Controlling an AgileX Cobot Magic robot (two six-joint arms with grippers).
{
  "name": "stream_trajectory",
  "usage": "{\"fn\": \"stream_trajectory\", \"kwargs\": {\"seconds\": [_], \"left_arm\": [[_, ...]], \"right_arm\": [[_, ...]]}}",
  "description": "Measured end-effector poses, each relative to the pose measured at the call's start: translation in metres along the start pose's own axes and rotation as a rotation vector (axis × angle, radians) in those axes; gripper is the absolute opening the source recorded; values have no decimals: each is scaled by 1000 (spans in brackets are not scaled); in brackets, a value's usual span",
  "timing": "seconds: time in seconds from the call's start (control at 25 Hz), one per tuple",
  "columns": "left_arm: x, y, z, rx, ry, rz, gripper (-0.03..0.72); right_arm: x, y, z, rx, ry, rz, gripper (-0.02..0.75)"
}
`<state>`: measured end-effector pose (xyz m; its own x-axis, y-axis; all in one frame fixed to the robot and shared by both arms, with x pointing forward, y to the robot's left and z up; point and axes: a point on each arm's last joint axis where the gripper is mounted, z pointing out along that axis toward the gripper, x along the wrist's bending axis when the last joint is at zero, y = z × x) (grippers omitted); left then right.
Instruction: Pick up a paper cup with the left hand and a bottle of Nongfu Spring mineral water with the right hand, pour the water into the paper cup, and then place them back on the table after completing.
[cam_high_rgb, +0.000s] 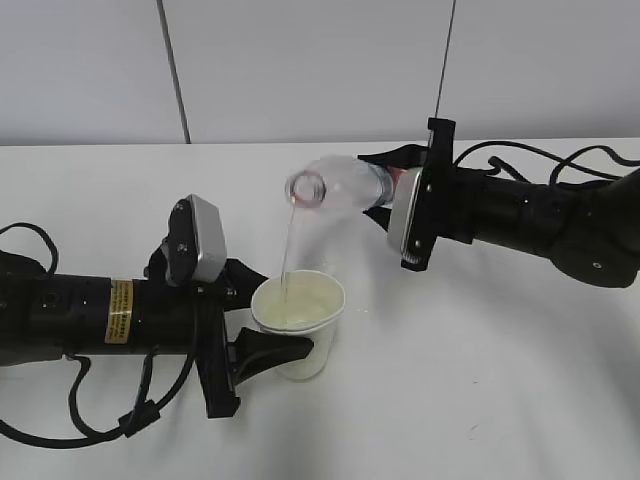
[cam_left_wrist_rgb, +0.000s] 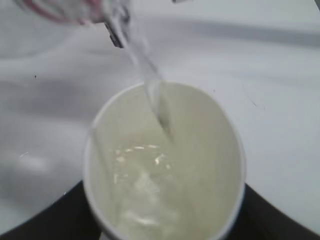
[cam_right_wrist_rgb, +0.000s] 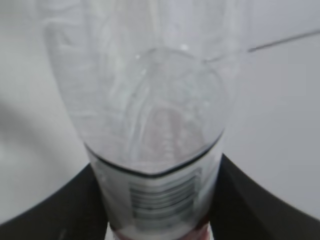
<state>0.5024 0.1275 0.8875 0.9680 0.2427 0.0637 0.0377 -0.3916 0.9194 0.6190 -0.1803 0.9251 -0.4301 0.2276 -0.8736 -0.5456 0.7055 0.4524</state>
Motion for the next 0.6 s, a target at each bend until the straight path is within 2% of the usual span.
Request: {"fn": "stream_trajectory", "kwargs": {"seconds": [0.12, 0.24, 0.36, 0.6], "left_arm": [[7, 1, -1, -21, 68, -47, 403], [20, 2, -6, -53, 188, -114, 403], [31, 2, -10, -72, 292, -145, 403], [38, 1, -13, -79, 380, -161, 403]], "right_arm": [[-1, -1, 0, 8, -13, 445, 394], [-1, -1, 0, 6, -14, 748, 394], [-1, -1, 0, 4, -14, 891, 394], [0, 0, 0, 1, -4, 1072, 391]]}}
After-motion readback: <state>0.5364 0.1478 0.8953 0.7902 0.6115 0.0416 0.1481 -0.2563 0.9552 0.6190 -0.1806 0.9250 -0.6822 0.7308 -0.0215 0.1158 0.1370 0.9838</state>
